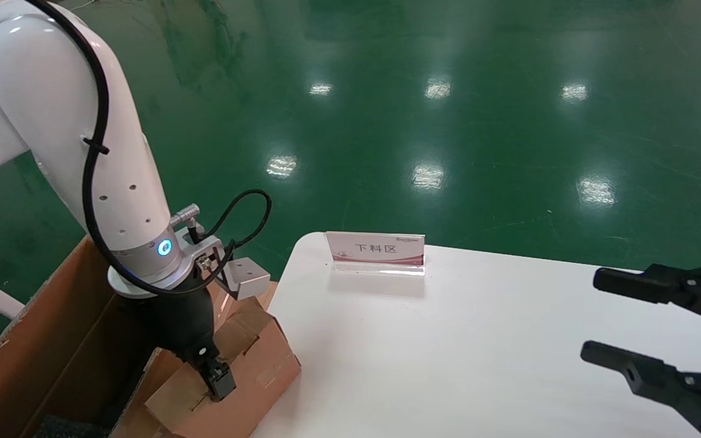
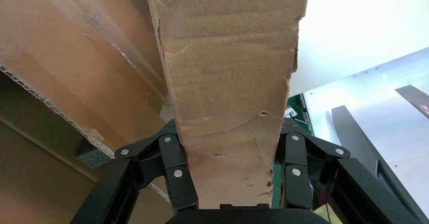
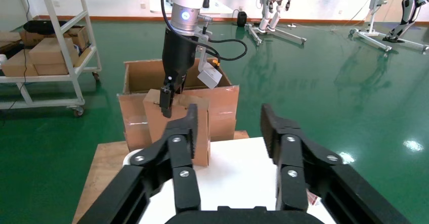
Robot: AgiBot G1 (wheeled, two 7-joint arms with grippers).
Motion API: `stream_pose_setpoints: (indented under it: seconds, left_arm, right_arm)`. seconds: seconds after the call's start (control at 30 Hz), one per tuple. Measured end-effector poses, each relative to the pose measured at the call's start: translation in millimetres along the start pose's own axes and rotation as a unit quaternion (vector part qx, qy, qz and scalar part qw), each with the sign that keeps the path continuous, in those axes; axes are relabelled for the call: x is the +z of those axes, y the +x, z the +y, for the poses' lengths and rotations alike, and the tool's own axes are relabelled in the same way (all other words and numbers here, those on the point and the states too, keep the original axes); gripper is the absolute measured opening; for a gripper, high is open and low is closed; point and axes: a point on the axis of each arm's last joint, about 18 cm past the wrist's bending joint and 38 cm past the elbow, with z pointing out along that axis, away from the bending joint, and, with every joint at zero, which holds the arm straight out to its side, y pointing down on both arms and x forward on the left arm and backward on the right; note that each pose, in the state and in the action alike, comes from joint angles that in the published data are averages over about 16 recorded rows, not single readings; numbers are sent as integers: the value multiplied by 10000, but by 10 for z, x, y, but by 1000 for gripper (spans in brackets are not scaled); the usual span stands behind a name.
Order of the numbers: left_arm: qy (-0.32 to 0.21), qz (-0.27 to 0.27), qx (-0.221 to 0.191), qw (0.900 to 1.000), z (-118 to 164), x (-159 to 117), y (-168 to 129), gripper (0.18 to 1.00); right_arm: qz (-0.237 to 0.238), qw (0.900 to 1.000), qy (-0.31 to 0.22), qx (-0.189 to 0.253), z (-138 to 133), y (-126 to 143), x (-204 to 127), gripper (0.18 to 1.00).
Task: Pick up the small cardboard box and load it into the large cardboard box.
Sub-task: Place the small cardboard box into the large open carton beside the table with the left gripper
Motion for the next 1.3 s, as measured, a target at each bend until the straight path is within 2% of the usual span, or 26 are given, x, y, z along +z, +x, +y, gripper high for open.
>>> stream_pose_setpoints:
  seconds: [0.07, 0.2, 0.37, 0.6, 0.83, 1.0, 1.13, 1.3]
  left_arm:
    - [80, 28, 2, 10000, -1, -60, -10, 488]
    - [322, 105, 10, 9994, 6, -236, -42, 431]
    - [779, 219, 31, 9967, 42, -552, -105, 359]
    - [1647, 311, 53, 9858, 182, -1094, -240, 357]
    - [2497, 81, 18, 9683, 427, -1600, -433, 354]
    - [2861, -281, -65, 9578, 622, -1847, -583, 352]
    - [2898, -623, -162, 9549, 745, -1941, -689, 351]
    - [2680, -982, -301, 9579, 851, -1962, -787, 350]
  right_arm:
    - [0, 10000, 0, 0, 0, 0, 0, 659]
    - [0, 10000, 0, 0, 0, 0, 0, 521]
    - [0, 10000, 0, 0, 0, 0, 0, 435]
    - [0, 10000, 0, 0, 0, 0, 0, 290]
    - [0, 10000, 0, 0, 0, 0, 0, 232]
    - [0, 10000, 0, 0, 0, 0, 0, 191]
    - [0, 10000, 0, 0, 0, 0, 0, 182]
    - [0, 10000, 0, 0, 0, 0, 0, 181]
